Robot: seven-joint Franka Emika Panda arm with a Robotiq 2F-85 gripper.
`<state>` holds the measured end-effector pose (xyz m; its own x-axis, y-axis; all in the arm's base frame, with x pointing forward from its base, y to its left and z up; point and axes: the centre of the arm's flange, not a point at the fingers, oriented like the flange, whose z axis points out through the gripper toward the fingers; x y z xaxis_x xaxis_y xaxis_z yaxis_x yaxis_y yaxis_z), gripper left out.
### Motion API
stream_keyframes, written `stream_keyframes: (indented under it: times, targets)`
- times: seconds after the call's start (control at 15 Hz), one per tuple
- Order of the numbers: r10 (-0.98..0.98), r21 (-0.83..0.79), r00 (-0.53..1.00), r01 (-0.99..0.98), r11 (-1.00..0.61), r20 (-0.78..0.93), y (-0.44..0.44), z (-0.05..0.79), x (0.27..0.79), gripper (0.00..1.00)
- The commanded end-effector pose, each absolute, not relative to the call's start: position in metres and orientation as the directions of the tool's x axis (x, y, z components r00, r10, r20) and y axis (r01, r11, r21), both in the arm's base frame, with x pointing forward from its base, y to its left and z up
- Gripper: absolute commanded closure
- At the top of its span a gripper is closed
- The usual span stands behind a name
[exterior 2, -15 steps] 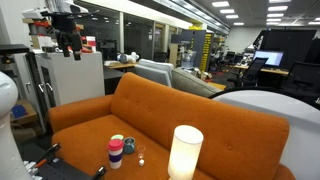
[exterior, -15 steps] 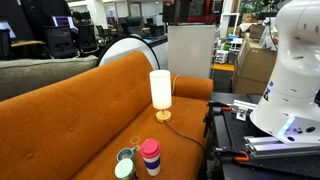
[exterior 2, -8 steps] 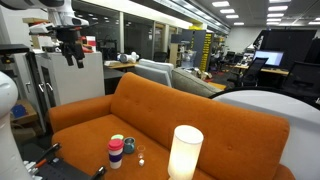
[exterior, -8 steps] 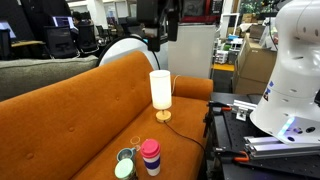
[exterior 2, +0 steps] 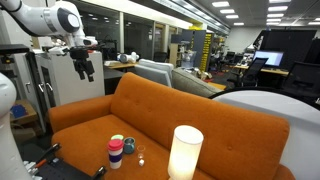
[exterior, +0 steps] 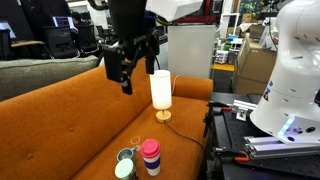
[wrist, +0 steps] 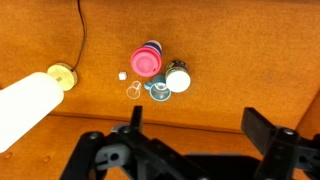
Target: Take the top off the bottle and put it on the couch
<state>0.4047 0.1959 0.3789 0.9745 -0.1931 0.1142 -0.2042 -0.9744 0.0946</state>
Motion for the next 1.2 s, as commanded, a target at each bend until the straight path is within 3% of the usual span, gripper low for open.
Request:
stream_keyframes:
  times: [0.0,0.47,1.13]
  targets:
    - [-0.193,0.092,0.974,-0.204,-0.975,0.118,0.197,0.381,0.406,0.00]
    - [-0.256,0.084,0.960,-0.267,-0.960,0.116,0.199,0.377,0.415,0.00]
    - [-0.467,-0.018,0.882,-0.467,-0.884,0.071,0.211,0.278,0.495,0.00]
